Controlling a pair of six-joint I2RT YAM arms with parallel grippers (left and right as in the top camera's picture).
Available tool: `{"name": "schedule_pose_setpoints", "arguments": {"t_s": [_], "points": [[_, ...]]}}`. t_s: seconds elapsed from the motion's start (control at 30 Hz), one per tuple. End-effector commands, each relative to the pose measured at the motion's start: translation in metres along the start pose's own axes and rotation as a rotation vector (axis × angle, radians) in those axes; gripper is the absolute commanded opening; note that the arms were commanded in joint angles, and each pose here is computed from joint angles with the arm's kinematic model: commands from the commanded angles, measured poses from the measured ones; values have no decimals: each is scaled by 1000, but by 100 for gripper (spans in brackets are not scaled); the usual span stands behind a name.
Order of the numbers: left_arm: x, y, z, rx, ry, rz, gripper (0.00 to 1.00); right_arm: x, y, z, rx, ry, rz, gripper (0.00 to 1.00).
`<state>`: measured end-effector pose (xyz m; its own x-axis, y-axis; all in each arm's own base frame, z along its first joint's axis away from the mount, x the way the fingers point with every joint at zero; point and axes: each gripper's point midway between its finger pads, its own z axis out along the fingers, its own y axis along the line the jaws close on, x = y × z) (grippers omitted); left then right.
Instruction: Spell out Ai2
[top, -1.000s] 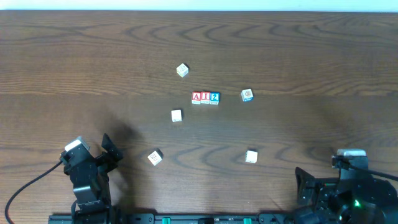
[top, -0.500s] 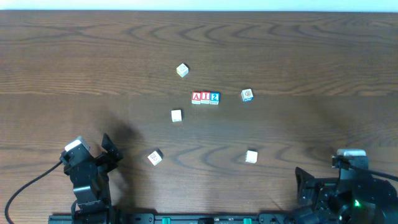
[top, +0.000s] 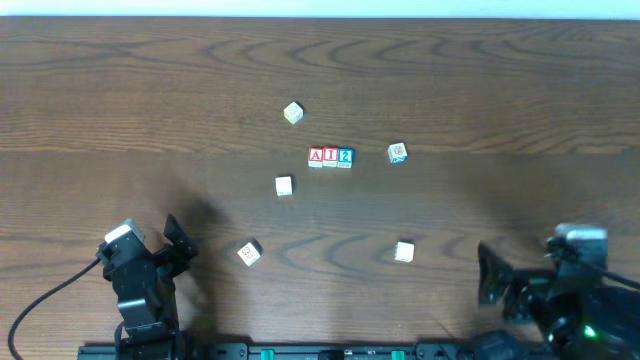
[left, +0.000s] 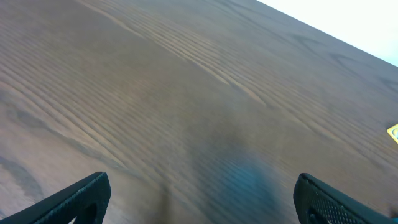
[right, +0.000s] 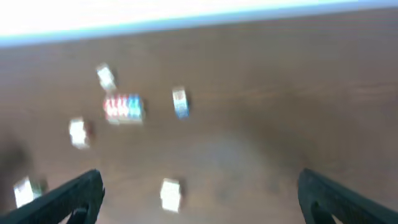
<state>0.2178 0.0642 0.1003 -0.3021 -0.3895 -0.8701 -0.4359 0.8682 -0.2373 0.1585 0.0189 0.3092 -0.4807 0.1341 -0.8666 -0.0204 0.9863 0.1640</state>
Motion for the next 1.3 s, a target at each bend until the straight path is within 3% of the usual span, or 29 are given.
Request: {"name": "schedule_pose_setpoints", "arguments": {"t_s": [0.0,0.17,0.3,0.9,1.27], "points": [[9,2,3,-2,19,20,95,-13,-11,-6,33,-158,55,99],[10,2,3,-2,19,20,95,2,-33,8,111,-312,115,99],[9,2,3,-2,19,20,95,24,-48,31,161,-336,136,99],[10,2,3,-2,19,20,95,160,-77,126,246,-9,124,99],[9,2,3,-2,19,20,95,179,-77,135,236,47,122,99]]}}
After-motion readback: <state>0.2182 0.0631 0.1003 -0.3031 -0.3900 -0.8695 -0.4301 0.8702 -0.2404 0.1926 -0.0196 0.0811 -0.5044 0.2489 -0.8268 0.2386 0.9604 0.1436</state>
